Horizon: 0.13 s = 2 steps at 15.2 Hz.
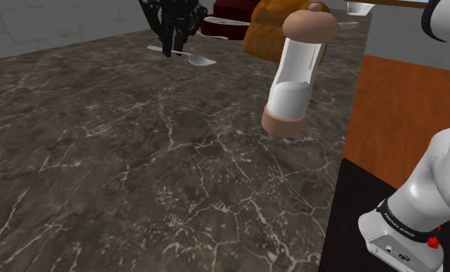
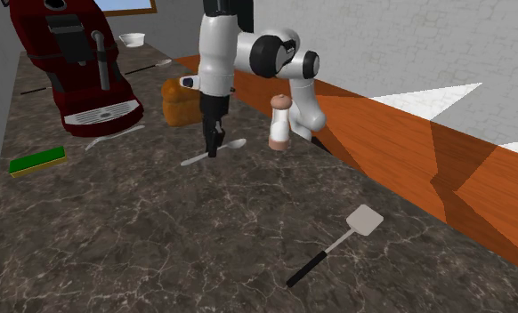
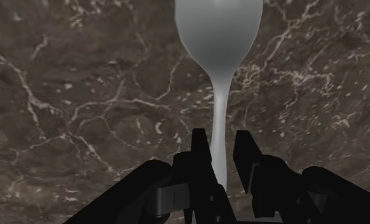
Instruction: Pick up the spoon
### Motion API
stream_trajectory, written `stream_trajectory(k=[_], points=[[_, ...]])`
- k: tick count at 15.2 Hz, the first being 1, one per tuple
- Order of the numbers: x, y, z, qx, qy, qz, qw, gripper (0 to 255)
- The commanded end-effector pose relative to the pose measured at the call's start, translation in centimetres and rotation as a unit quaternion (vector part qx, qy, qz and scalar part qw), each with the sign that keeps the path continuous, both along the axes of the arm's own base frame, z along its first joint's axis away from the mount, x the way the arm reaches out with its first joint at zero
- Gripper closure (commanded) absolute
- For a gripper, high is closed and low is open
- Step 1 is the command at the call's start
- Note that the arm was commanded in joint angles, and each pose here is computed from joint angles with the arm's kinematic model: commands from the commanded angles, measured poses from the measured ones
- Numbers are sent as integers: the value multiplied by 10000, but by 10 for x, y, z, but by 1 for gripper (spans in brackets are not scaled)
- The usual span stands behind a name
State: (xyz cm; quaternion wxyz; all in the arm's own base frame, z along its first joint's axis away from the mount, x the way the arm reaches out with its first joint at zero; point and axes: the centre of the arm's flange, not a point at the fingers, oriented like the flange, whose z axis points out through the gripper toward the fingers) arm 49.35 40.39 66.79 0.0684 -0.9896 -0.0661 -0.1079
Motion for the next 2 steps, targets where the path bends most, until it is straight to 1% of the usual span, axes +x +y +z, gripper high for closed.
stream_trajectory(k=[1, 2], points=[[0, 0, 7, -1, 2, -1, 10000, 255], [0, 0, 7, -1, 3, -1, 10000, 255]])
